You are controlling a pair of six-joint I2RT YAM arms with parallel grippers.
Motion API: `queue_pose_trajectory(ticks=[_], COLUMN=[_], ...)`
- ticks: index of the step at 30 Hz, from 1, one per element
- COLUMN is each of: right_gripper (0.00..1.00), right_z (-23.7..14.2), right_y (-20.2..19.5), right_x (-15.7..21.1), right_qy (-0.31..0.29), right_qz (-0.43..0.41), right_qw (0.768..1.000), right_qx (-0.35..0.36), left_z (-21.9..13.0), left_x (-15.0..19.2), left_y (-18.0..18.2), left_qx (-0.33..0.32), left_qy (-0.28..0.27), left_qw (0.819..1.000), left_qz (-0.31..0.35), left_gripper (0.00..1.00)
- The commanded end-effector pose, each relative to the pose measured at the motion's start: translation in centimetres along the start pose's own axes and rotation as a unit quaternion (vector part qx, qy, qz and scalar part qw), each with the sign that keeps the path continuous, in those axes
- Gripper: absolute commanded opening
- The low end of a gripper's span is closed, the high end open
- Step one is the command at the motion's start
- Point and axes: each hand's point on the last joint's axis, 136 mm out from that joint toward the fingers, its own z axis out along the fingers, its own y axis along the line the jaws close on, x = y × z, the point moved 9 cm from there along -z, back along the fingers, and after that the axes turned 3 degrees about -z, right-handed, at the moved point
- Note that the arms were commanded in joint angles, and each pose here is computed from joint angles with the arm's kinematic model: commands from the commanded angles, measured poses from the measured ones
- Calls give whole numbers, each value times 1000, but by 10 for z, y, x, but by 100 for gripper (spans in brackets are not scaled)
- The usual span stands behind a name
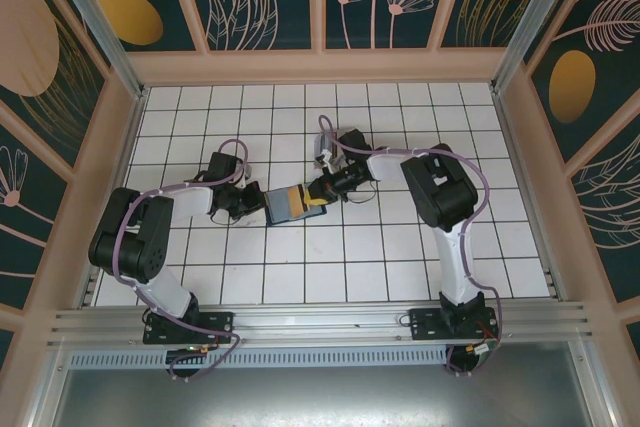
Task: Put the credit cards into the card holder
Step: Insert the credit card into the card slot.
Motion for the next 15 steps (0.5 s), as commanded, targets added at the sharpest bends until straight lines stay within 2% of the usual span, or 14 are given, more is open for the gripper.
queue_pose_trajectory(ticks=[1,15], right_gripper=[0,0], right_z=[7,18], right_y=[-9,-12], right_x=[-1,0], right_qy=[13,13], right_qz=[14,9], right_qw=[1000,1000], right_qx=[12,3], left_z=[8,6], left_x=[10,9], left_y=[17,15], left_qx=[-43,-39], left_qy=[16,13], left_qw=[999,999], left_qz=[-12,-14], left_gripper=[5,6])
